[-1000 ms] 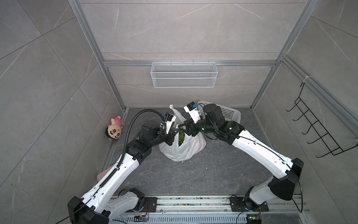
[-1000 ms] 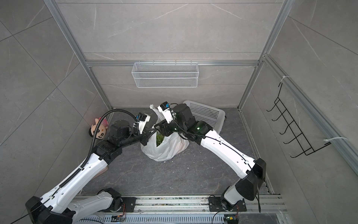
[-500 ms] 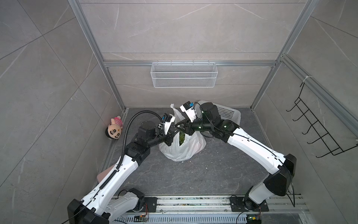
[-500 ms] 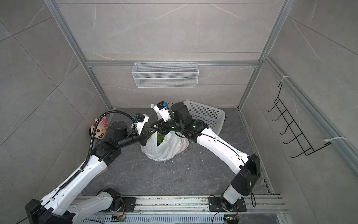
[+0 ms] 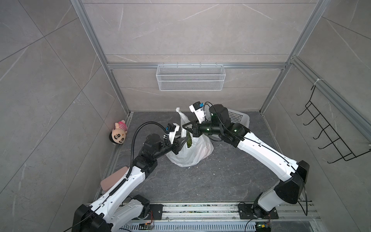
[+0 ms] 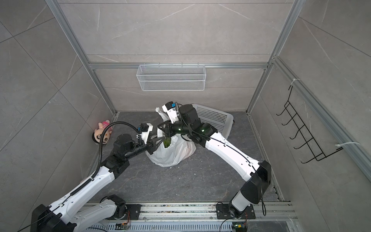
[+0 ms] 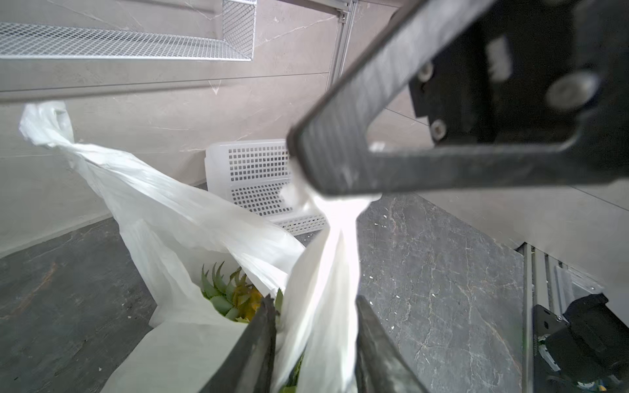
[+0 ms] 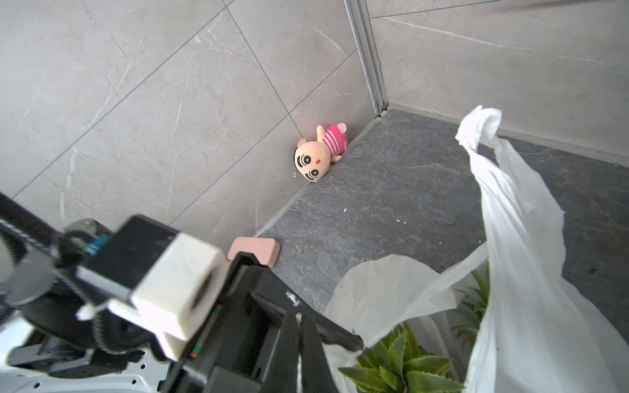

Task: Place the pineapple into a plastic bag & tie a knot
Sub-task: Adjust the plastic bag at the center of the board.

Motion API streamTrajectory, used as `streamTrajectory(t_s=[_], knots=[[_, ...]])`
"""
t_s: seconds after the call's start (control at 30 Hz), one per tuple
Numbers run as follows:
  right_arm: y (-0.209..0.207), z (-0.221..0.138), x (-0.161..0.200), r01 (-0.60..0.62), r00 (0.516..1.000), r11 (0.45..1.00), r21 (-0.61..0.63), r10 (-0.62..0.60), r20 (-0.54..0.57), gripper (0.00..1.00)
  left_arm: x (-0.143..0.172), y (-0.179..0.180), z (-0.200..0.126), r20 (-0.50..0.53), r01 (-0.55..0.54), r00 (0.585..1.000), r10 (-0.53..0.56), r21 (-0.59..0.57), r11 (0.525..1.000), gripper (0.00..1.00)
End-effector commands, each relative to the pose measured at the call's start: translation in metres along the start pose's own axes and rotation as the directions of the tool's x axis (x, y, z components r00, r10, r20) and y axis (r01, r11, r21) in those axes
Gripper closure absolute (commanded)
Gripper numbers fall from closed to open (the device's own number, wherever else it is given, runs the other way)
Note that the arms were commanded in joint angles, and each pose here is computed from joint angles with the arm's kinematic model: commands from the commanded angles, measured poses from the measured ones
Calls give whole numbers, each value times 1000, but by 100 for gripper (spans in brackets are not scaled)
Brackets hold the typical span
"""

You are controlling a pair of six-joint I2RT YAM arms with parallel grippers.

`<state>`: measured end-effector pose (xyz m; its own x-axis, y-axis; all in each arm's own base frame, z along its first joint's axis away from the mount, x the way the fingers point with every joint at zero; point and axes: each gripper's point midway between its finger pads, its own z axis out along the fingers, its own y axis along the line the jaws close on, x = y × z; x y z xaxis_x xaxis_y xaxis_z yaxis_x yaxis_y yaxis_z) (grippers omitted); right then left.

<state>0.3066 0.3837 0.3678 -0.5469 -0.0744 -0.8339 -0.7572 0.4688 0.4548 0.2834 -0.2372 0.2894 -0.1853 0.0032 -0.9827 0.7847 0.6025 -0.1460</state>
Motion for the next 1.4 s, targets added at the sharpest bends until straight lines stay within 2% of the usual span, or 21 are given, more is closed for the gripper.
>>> streamTrajectory(t_s=[0.0,0.2,0.4,0.5,0.53,0.57,0.67,0.7,0.73,0.83,0.93,1.0,1.07,1.17,1.3,1.37], knots=[[20,-22,-34,2,994,1000,-20,1,106,100,-44,-5,-2,217,-68,974,62,24,997,61],[24,-29,-47,-18,989,1000,-14,20,144,100,-35,2,17,220,-65,974,56,37,997,69],[32,-36,-58,-15,984,999,-39,22,175,100,-28,12,27,226,-53,973,48,14,999,70],[27,-33,-53,-13,988,1000,-20,16,156,100,-33,11,26,239,-60,970,55,17,998,95],[21,-33,-53,-15,988,1000,14,12,154,100,-33,11,25,242,-68,968,63,14,998,100],[15,-34,-53,-13,988,999,49,5,154,97,-33,12,23,245,-69,967,65,7,998,100],[-17,-42,-61,2,982,975,221,-44,185,44,-29,13,16,245,-73,967,71,-2,997,100],[-29,-44,-63,14,979,962,274,-69,193,33,-28,12,14,245,-73,967,71,0,997,100],[-41,-44,-65,28,977,948,318,-93,191,27,-28,10,13,244,-76,967,71,10,997,100],[-77,-32,-64,58,983,909,414,-125,136,20,-30,8,9,247,-82,966,75,17,996,100],[-98,-6,-56,162,979,887,433,-198,39,18,-27,7,6,242,-84,967,78,16,996,100],[-101,14,-52,234,968,888,395,-250,-11,18,-27,7,5,241,-85,967,79,16,996,100],[-106,30,-52,258,963,888,380,-270,-22,18,-26,7,4,236,-84,969,78,18,996,100],[-120,50,-57,249,964,882,400,-267,-11,18,-26,6,4,231,-84,970,76,26,996,100],[-157,65,-69,159,975,827,540,-219,49,19,-25,5,3,222,-81,972,71,35,996,100],[-170,75,-72,134,975,810,571,-210,69,21,-23,5,3,217,-78,974,68,38,996,100]])
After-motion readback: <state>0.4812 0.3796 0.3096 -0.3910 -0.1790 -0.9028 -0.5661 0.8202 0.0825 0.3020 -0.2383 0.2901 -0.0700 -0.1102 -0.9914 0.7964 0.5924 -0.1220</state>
